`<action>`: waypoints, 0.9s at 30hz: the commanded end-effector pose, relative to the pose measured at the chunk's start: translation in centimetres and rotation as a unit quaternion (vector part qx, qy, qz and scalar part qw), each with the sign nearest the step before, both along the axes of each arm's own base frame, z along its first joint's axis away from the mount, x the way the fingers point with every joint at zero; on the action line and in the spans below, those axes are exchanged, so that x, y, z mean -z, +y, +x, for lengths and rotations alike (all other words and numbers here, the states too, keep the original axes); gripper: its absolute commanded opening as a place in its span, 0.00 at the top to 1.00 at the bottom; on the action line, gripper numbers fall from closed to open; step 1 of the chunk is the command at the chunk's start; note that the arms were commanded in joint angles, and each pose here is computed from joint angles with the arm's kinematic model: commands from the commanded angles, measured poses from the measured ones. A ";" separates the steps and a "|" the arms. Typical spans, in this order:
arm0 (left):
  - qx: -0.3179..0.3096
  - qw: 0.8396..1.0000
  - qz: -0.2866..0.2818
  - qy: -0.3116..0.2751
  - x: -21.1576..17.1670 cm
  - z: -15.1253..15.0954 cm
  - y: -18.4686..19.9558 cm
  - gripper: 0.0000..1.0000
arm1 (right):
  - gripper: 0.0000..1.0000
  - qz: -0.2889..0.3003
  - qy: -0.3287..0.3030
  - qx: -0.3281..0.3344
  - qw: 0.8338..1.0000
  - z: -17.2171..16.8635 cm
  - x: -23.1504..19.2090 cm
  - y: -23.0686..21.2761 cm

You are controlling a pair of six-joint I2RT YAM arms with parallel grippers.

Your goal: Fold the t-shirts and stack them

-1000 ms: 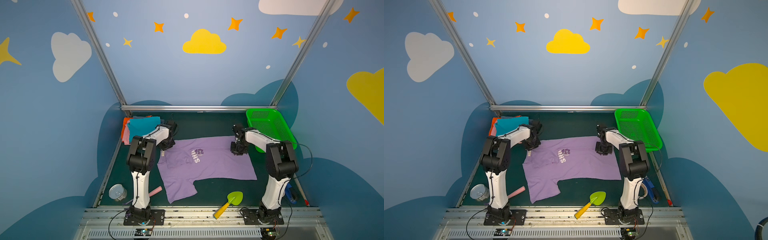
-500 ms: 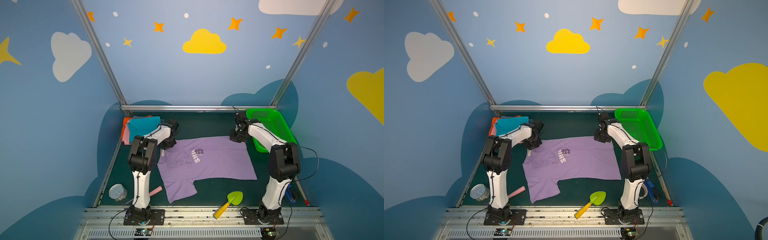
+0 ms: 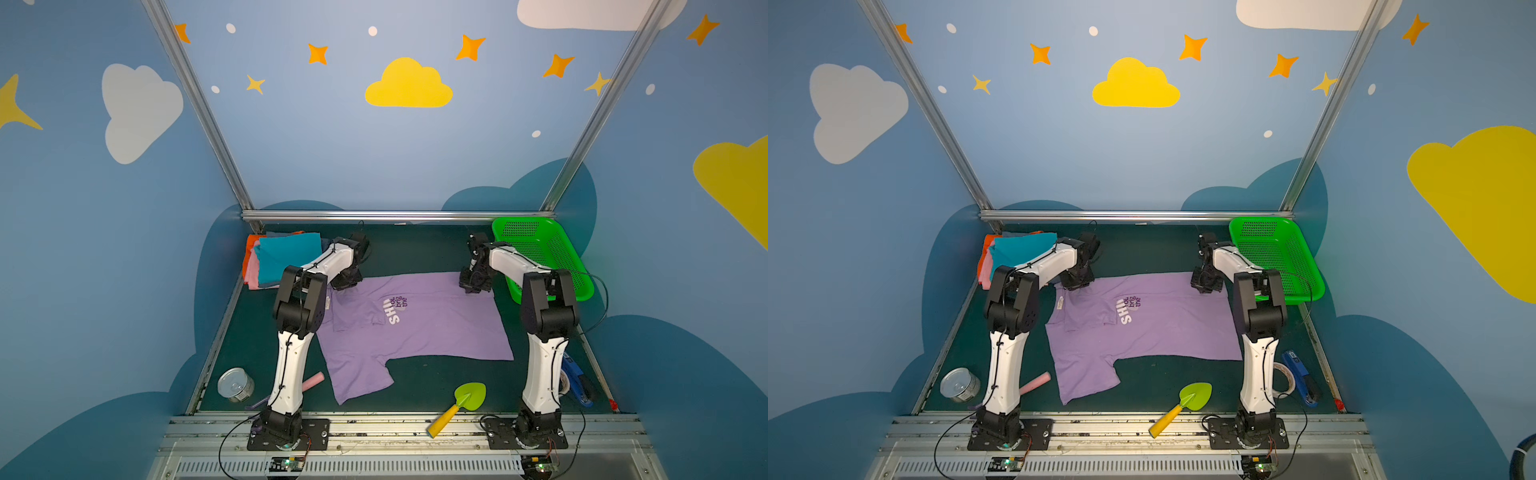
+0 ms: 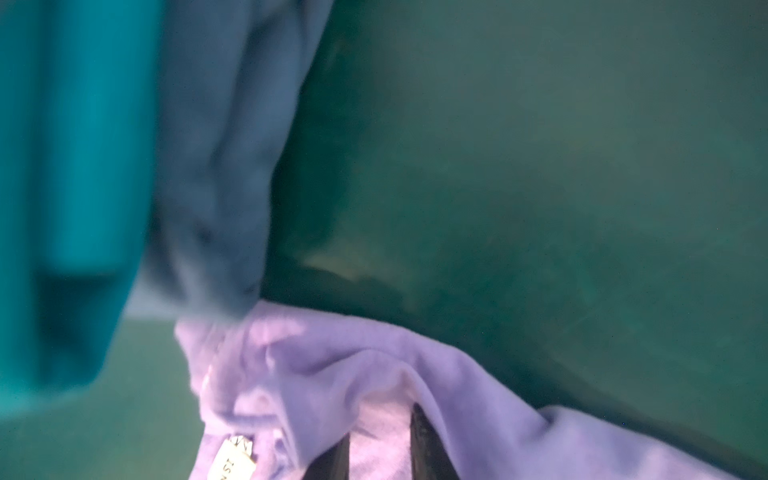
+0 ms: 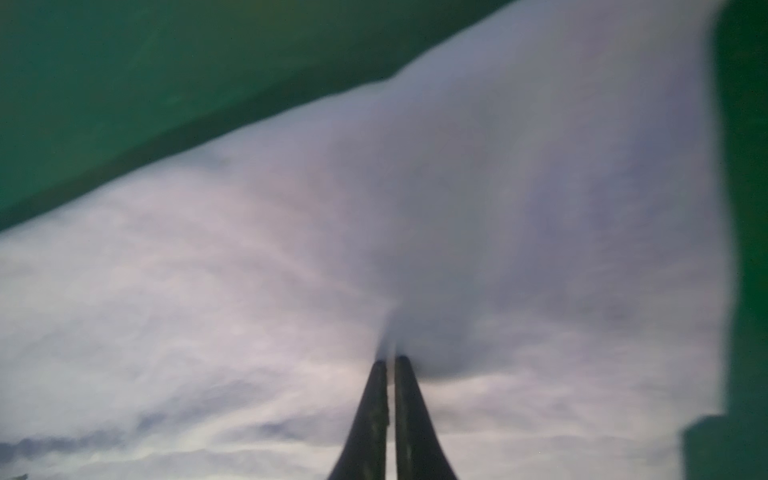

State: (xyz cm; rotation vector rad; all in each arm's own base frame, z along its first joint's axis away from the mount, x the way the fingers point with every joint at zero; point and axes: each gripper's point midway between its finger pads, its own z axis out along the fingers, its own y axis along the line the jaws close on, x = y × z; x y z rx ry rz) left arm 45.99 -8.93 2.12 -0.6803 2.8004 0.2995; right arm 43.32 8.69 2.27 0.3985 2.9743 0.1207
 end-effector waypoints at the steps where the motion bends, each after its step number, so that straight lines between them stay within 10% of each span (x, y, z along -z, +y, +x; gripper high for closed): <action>1: 0.012 1.000 -0.004 0.021 2.1 0.4 -0.2 0.72 | 0.90 0.001 -0.001 0.039 0.999 0.2 -1.0 -2.8; 18: 0.028 0.998 -0.046 -0.037 -4.2 2.8 -2.2 0.71 | 0.90 0.030 -0.039 0.024 0.998 0.2 -4.7 -1.4; 27: 0.020 0.991 -0.044 -0.126 -14.6 -2.2 -0.6 0.68 | 0.91 -0.005 -0.095 -0.025 0.995 -2.9 -9.2 2.2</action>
